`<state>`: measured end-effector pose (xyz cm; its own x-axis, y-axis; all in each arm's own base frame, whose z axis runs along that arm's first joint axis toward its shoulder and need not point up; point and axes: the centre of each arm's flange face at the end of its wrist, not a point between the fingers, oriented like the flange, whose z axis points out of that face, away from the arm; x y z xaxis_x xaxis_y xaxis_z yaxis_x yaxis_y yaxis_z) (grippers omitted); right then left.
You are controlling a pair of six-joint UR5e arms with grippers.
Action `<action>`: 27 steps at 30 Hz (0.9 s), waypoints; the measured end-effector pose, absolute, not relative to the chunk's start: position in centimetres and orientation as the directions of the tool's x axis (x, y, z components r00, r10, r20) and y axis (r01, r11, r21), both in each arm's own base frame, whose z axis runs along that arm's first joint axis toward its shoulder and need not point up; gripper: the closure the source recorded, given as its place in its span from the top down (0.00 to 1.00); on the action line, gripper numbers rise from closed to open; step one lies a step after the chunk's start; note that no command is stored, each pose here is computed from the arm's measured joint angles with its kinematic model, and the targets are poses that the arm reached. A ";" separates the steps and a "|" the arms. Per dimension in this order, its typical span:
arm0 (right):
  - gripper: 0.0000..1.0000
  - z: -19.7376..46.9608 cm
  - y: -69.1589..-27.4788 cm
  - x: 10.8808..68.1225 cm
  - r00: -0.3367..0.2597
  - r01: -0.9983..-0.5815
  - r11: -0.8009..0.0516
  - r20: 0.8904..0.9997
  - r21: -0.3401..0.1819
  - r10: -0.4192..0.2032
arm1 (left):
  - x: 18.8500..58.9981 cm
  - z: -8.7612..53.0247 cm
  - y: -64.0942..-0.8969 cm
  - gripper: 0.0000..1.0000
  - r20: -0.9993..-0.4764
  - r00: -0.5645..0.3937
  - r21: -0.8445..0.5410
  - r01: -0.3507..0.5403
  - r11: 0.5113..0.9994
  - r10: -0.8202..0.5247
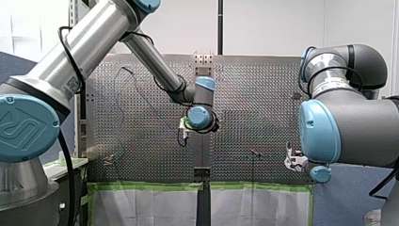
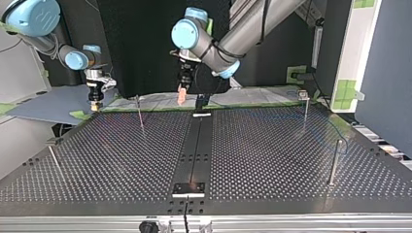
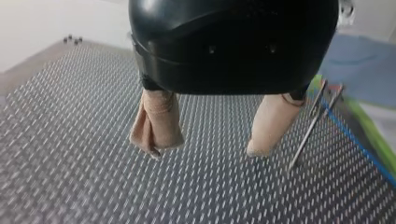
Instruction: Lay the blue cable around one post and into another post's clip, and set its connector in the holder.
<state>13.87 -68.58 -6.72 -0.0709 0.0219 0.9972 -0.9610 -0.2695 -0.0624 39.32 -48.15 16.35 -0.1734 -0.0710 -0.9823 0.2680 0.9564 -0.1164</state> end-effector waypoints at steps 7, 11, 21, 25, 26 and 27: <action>0.00 -6.7 -68.5 14.1 -0.075 -0.960 -0.274 0.997 -0.066 0.023 | 39.7 17.7 -44.7 1.00 -0.982 -0.172 -0.112 0.219 0.969 -0.075; 0.00 -6.7 -68.5 14.1 -0.075 -0.959 -0.275 0.997 -0.066 0.023 | 38.7 18.4 -43.7 1.00 -0.982 -0.177 -0.107 0.215 0.971 -0.069; 0.00 -6.7 -68.5 14.2 -0.076 -0.959 -0.276 0.997 -0.066 0.023 | 35.6 19.8 -40.9 1.00 -0.978 -0.205 -0.082 0.186 0.979 -0.042; 0.00 -6.7 -68.5 14.3 -0.076 -0.959 -0.277 0.997 -0.066 0.023 | 34.6 20.2 -39.5 1.00 -0.974 -0.220 -0.081 0.152 0.985 -0.046; 0.00 -6.7 -68.5 14.3 -0.076 -0.959 -0.277 0.997 -0.066 0.023 | 34.4 20.3 -39.3 1.00 -0.974 -0.219 -0.085 0.142 0.986 -0.053; 0.00 -6.7 -68.5 14.3 -0.076 -0.959 -0.277 0.997 -0.066 0.023 | 34.2 20.5 -38.9 1.00 -0.974 -0.216 -0.094 0.129 0.987 -0.065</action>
<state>14.29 -68.50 -6.72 -0.0756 0.0227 0.9969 -0.9586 -0.2769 -0.0664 34.15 -38.87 20.47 -0.2155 -0.0650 -0.9743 0.1294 0.9871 -0.0944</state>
